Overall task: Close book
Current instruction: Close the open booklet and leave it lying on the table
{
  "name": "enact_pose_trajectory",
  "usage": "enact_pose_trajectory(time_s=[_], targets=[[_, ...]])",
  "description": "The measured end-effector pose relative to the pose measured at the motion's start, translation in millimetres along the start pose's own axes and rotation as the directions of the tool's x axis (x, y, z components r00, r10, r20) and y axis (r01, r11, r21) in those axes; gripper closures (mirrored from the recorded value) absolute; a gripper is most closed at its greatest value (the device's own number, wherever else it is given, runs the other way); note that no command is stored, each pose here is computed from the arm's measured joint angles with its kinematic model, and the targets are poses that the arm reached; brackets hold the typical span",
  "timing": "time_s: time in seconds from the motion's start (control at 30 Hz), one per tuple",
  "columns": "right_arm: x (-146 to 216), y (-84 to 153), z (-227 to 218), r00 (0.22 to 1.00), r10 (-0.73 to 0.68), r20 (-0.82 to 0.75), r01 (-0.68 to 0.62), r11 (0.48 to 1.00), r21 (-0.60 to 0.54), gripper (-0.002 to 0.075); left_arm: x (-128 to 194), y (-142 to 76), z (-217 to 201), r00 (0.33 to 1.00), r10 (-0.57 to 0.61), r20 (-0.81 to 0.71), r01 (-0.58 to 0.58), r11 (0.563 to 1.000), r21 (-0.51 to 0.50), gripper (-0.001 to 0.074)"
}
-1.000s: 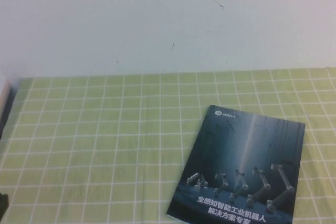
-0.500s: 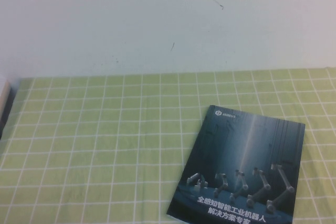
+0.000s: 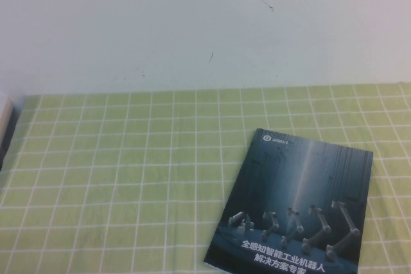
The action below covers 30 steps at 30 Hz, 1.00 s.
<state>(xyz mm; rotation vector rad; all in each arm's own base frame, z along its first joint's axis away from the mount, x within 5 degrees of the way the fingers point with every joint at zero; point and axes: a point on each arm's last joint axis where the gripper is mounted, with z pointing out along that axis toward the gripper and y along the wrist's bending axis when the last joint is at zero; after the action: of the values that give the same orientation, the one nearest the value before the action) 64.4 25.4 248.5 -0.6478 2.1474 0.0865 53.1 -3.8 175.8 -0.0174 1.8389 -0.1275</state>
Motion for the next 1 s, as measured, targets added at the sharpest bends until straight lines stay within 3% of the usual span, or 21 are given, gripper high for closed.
enact_pose_trajectory(time_s=[0.43,0.67,1.0], targets=[[0.0,0.0,0.0,1.0,0.0,0.0,0.0,1.0,0.0,0.0729,-0.4,-0.1,-0.3,0.999,-0.041,0.001,0.041,0.999,0.001,0.0738],[0.0,0.0,0.0,1.0,0.002,0.0,-0.002,1.0,0.0,0.0729,-0.4,4.0,-0.5,0.998,-0.065,0.009,0.065,0.995,-0.074,0.0738],[0.0,0.0,0.0,1.0,0.002,0.0,-0.002,1.0,0.0,0.0729,-0.3,4.4,-0.5,0.999,-0.047,0.007,0.048,0.996,-0.081,0.0738]])
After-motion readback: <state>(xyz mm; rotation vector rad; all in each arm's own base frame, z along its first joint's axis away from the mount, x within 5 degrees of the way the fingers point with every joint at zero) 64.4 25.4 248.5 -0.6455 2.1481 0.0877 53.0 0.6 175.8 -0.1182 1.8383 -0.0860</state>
